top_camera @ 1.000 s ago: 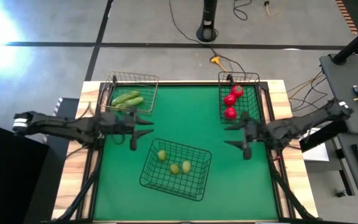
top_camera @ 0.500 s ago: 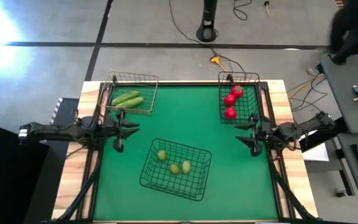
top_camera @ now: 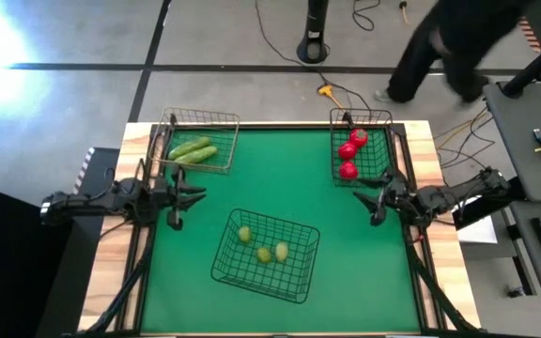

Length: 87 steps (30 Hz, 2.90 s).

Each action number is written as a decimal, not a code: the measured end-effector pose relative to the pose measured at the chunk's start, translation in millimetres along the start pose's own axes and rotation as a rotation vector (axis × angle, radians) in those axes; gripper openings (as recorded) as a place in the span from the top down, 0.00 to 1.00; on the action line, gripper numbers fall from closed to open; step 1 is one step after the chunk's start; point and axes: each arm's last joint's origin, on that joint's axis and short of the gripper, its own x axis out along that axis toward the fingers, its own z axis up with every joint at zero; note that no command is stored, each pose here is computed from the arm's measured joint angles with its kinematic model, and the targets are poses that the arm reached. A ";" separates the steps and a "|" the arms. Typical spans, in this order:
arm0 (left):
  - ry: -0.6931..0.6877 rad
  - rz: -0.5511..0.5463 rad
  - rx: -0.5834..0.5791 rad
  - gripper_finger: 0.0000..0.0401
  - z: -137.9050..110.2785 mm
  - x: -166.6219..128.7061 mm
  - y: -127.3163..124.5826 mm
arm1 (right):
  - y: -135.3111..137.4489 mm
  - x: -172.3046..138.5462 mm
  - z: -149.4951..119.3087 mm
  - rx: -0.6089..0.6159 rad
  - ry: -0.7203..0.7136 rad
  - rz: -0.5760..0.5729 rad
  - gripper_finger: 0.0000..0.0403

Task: Sort produce into baskets
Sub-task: Return to Home Position

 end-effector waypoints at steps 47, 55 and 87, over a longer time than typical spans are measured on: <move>0.035 0.200 0.099 0.86 -3.6 -0.1 5.9 | -9.7 9.4 -4.3 -0.148 0.064 0.279 0.43; 0.089 0.199 0.149 0.86 -8.3 0.4 6.1 | -8.3 9.1 -6.4 -0.217 0.075 0.352 0.43; 0.116 0.199 0.152 0.86 -7.3 2.8 5.9 | -8.3 9.2 -7.2 -0.110 0.101 0.347 0.43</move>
